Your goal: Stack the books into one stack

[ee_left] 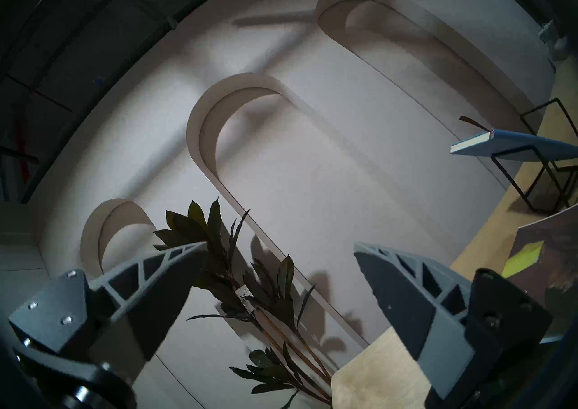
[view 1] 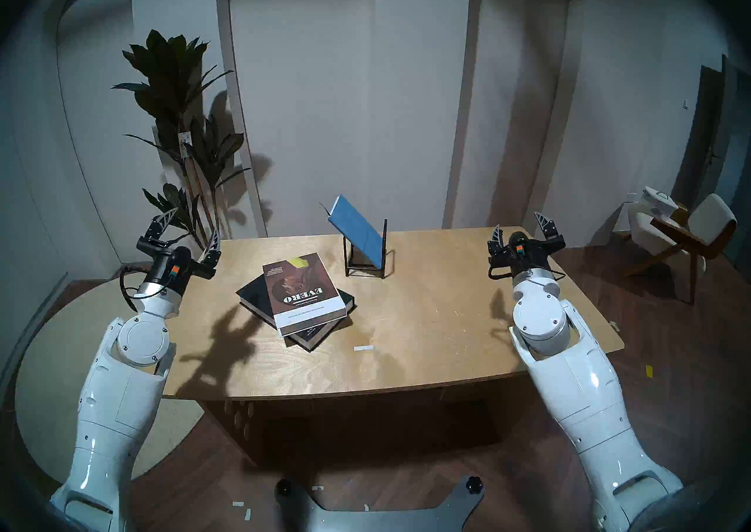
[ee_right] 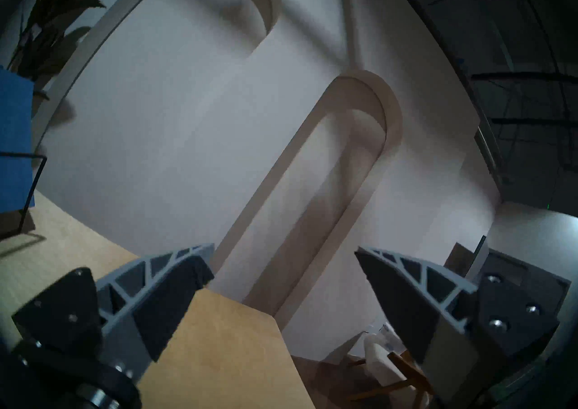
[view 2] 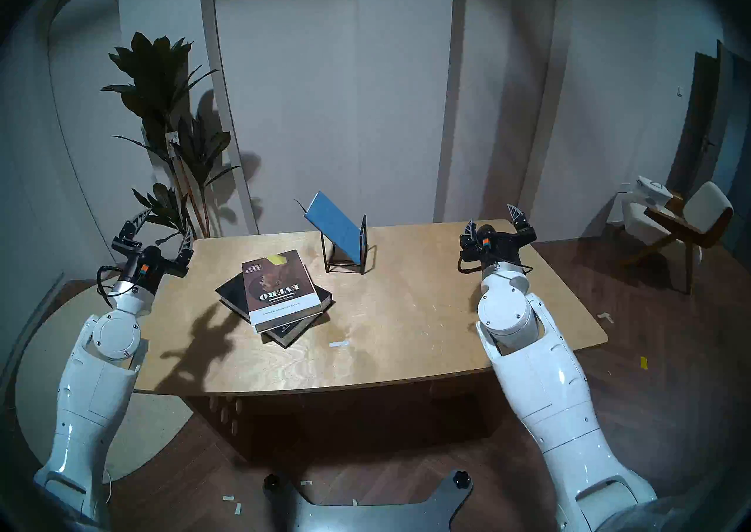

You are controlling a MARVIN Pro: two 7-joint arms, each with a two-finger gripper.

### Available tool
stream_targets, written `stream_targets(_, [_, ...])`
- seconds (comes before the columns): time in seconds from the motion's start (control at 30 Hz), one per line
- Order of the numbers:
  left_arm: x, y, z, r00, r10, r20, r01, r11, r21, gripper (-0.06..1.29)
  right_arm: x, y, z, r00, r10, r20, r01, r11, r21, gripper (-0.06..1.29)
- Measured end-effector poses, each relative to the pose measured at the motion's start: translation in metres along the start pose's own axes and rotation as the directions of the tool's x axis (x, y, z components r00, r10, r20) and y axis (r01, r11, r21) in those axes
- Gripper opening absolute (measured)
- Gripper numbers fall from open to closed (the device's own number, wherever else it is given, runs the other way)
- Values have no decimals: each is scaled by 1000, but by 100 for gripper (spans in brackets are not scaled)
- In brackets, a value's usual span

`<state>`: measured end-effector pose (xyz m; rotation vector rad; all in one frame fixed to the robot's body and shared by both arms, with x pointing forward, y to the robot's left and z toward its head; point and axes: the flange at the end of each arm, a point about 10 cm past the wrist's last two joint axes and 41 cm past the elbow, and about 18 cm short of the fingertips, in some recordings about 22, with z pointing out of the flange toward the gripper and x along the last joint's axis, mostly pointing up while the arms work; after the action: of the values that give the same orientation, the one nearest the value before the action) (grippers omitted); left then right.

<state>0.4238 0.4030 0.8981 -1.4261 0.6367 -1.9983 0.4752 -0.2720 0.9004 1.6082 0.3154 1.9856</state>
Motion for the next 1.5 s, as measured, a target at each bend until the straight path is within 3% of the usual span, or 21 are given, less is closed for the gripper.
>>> stream_targets(0.13, [-6, 4, -1, 1000, 4, -18, -4, 1000, -22, 123, -2, -4, 6, 998, 56, -19, -56, 998, -20, 120])
stream_targets(0.3, [3, -6, 5, 989, 98, -113, -102, 994, -30, 123, -1, -14, 10, 995, 102, -17, -102, 995, -18, 120])
stream_targets(0.43, [15, -24, 11, 963, 191, -192, -195, 981, -5, 123, 6, -25, 12, 991, 130, -20, -130, 991, -11, 120])
stream_targets(0.57, [32, -43, 18, 917, 283, -282, -286, 958, 30, 123, 14, -36, 13, 986, 169, -16, -169, 986, -7, 120])
stream_targets(0.6, [36, -46, 19, 903, 303, -306, -307, 951, 37, 123, 15, -38, 13, 984, 180, -12, -180, 984, -6, 120])
stream_targets(0.63, [44, -49, 20, 873, 338, -352, -346, 937, 44, 123, 15, -42, 15, 980, 198, 3, -198, 980, -7, 120])
stream_targets(0.77, [58, -51, 21, 799, 408, -442, -430, 901, 55, 123, 1, -47, 20, 974, 219, 66, -218, 976, -22, 120])
stream_targets(0.9, [68, -42, 21, 739, 445, -506, -489, 871, 51, 123, -16, -42, 22, 968, 221, 115, -217, 975, -44, 120])
stream_targets(0.97, [77, -30, 21, 695, 460, -553, -528, 848, 42, 123, -27, -34, 25, 966, 220, 136, -213, 975, -63, 120])
stream_targets(1.0, [79, -27, 20, 684, 462, -564, -536, 843, 40, 123, -29, -32, 26, 965, 220, 140, -213, 975, -68, 120])
stream_targets(1.13, [92, -1, 18, 613, 461, -642, -588, 809, 19, 123, -40, -15, 35, 961, 227, 155, -214, 972, -96, 120])
stream_targets(1.27, [104, 26, 15, 554, 450, -701, -631, 776, -1, 123, -42, -3, 44, 959, 237, 156, -222, 969, -108, 120])
stream_targets(1.33, [113, 42, 14, 511, 444, -736, -661, 750, -6, 123, -42, 4, 49, 956, 247, 155, -231, 966, -115, 120])
stream_targets(1.37, [115, 46, 13, 500, 443, -744, -668, 744, -6, 123, -42, 6, 51, 956, 250, 154, -234, 965, -117, 120])
stream_targets(1.43, [124, 59, 12, 455, 439, -774, -696, 718, -2, 123, -42, 13, 55, 953, 261, 152, -243, 962, -124, 120])
stream_targets(1.47, [126, 62, 12, 443, 439, -782, -704, 710, 0, 123, -42, 14, 56, 953, 263, 151, -246, 961, -125, 120])
stream_targets(1.5, [131, 69, 12, 417, 439, -796, -721, 693, 5, 123, -42, 17, 59, 951, 269, 150, -251, 960, -127, 120])
